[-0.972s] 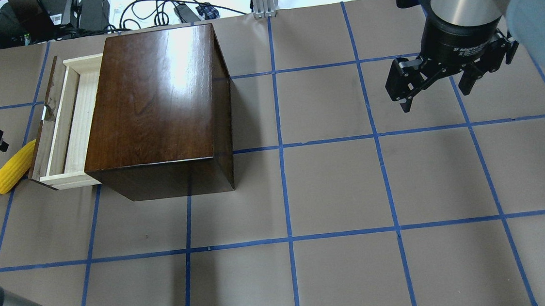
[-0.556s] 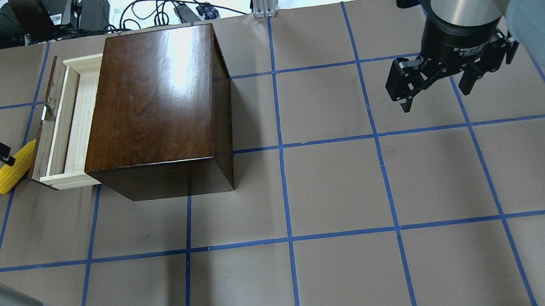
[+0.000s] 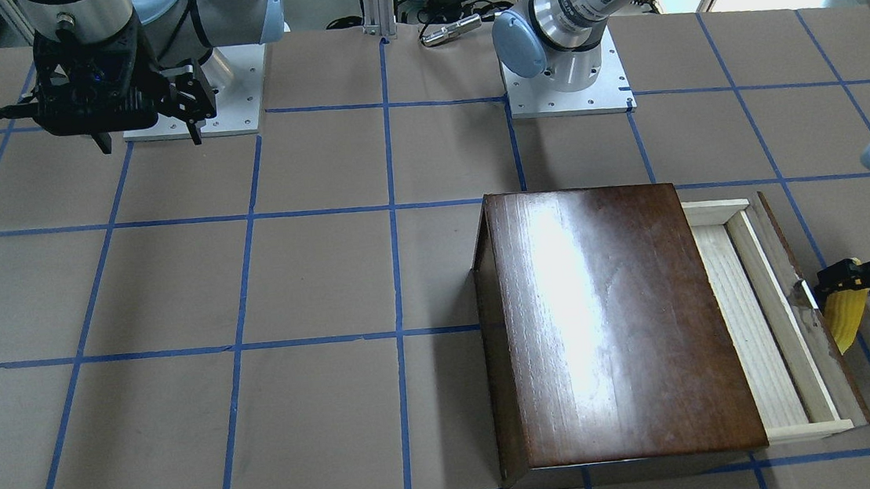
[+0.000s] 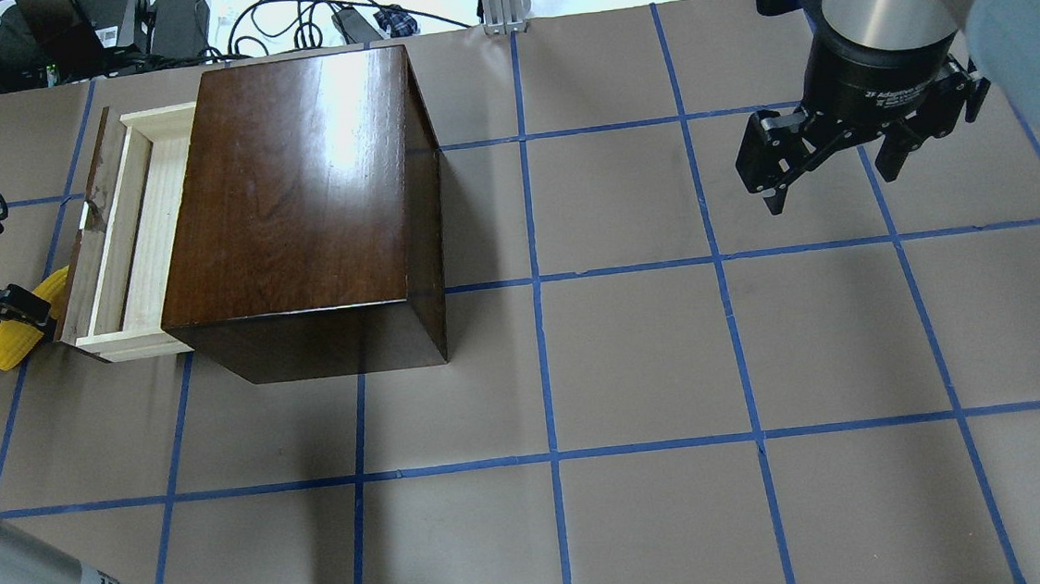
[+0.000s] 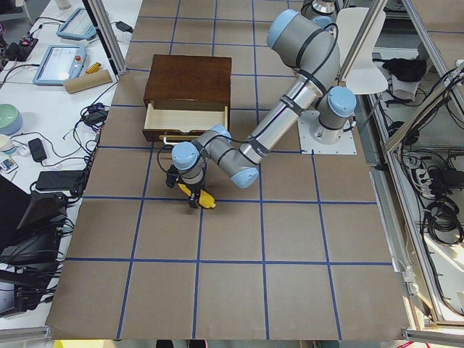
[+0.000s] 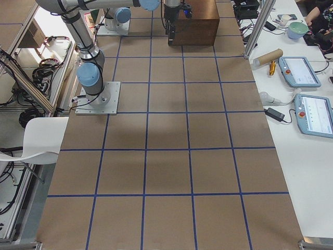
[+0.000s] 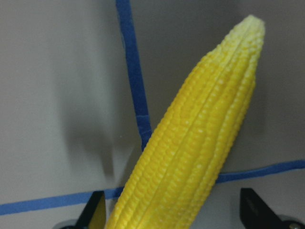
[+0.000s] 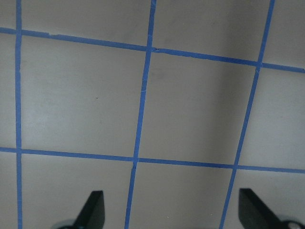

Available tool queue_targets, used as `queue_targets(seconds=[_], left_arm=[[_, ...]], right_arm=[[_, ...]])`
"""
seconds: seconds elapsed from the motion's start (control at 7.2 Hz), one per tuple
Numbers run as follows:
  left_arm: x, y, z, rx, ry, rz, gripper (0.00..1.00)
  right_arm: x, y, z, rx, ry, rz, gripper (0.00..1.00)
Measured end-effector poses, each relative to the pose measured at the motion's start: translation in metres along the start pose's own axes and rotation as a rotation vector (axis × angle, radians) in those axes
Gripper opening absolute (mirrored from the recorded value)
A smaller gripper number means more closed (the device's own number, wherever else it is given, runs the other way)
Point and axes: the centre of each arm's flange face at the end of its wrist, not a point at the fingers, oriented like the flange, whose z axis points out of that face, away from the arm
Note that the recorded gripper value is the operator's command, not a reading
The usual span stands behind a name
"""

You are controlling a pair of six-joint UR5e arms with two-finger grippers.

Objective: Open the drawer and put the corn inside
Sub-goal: 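Release the handle and move the left gripper over the yellow corn, then close the left gripper on the yellow corn cob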

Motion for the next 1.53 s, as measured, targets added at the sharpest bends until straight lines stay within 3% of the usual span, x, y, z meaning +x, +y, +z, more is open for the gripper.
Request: queue_targets(seconds=[0.56,0.83,0.97,1.25,1.39,1.53], left_arm=[[-0.002,-0.003,0.017,-0.009,0.01,0.001,1.0],[-0.002,-0.003,0.017,-0.008,0.01,0.0,0.5],[-0.002,-0.003,0.017,-0.007,0.01,-0.002,0.3],[-0.003,-0.003,0.017,-0.008,0.009,-0.01,0.07],[-0.003,-0.003,0.015,-0.008,0.006,-0.014,0.0],[-0.003,-0.003,0.014,-0.007,0.003,-0.016,0.0]], right_arm=[[0.0,0.0,0.0,0.0,0.001,0.001,1.0],[0.0,0.0,0.0,0.0,0.0,0.0,1.0],[0.0,0.0,0.0,0.0,0.001,0.001,1.0],[0.0,0.0,0.0,0.0,0.001,0.0,1.0],[0.0,0.0,0.0,-0.001,0.0,0.0,1.0],[0.0,0.0,0.0,-0.001,0.0,0.0,1.0]])
